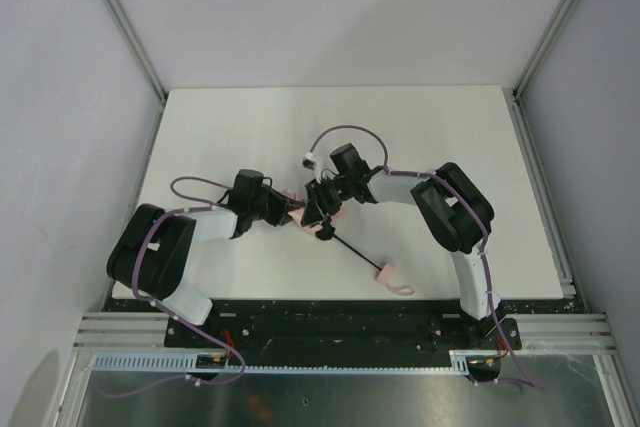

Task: Put away the umbrella

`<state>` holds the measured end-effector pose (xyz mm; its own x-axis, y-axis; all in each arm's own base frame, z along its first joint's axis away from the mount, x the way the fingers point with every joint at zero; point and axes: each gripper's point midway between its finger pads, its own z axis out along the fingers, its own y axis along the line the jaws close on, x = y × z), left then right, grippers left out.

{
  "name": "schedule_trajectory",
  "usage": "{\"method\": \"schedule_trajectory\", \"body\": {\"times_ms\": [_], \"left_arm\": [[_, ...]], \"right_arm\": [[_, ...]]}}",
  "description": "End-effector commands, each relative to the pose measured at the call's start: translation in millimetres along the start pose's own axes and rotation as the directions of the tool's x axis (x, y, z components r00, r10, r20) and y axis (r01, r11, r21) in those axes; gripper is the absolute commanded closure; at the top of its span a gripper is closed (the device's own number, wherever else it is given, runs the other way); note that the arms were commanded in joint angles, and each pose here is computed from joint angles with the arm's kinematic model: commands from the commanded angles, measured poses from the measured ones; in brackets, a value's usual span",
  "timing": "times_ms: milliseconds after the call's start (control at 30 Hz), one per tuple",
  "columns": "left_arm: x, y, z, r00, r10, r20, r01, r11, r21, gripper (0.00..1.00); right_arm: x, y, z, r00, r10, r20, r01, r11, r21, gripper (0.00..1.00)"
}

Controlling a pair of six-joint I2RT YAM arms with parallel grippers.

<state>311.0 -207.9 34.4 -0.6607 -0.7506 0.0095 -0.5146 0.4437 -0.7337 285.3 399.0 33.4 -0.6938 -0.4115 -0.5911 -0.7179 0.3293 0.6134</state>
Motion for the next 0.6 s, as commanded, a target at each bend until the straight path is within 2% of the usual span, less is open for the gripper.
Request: {"method": "schedule_trajectory", "body": {"times_ms": [0,67,133,200,333,400,467,567], "left_arm": [[18,47,7,0.997,0.069,-0.044,-0.074,0.991,-0.112,0.99],[19,48,6,0.998,0.052,-0.045,-0.057,0.992,-0.113,1.00],[21,49,5,0.998,0.031,-0.052,-0.037,0.993,-0.115,1.00],[23,49,4,0.998,0.012,-0.062,-0.019,0.993,-0.117,1.00],[25,47,4,0.997,-0.008,-0.073,-0.001,0.993,-0.116,1.00],[26,45,4,0.997,-0.010,-0.077,0.001,0.993,-0.114,1.00],[26,43,3,0.997,-0.010,-0.081,0.001,0.994,-0.110,1.00],[26,38,1,0.997,-0.003,-0.082,-0.005,0.995,-0.095,1.00]], "right_arm": [[29,16,1,0.994,0.051,-0.096,-0.043,0.996,0.082,0.80],[24,8,-2,0.996,0.019,-0.084,-0.001,0.978,0.210,0.57],[23,4,-3,0.995,-0.042,-0.091,0.071,0.937,0.341,0.40],[23,0,-3,0.988,-0.104,-0.110,0.143,0.877,0.459,0.31],[30,-16,-7,0.963,-0.192,-0.188,0.269,0.709,0.652,0.24],[35,-26,-9,0.952,-0.207,-0.225,0.306,0.637,0.708,0.24],[39,-37,-11,0.946,-0.208,-0.250,0.325,0.580,0.747,0.32],[46,-49,-11,0.939,-0.204,-0.275,0.342,0.539,0.770,0.66]]}}
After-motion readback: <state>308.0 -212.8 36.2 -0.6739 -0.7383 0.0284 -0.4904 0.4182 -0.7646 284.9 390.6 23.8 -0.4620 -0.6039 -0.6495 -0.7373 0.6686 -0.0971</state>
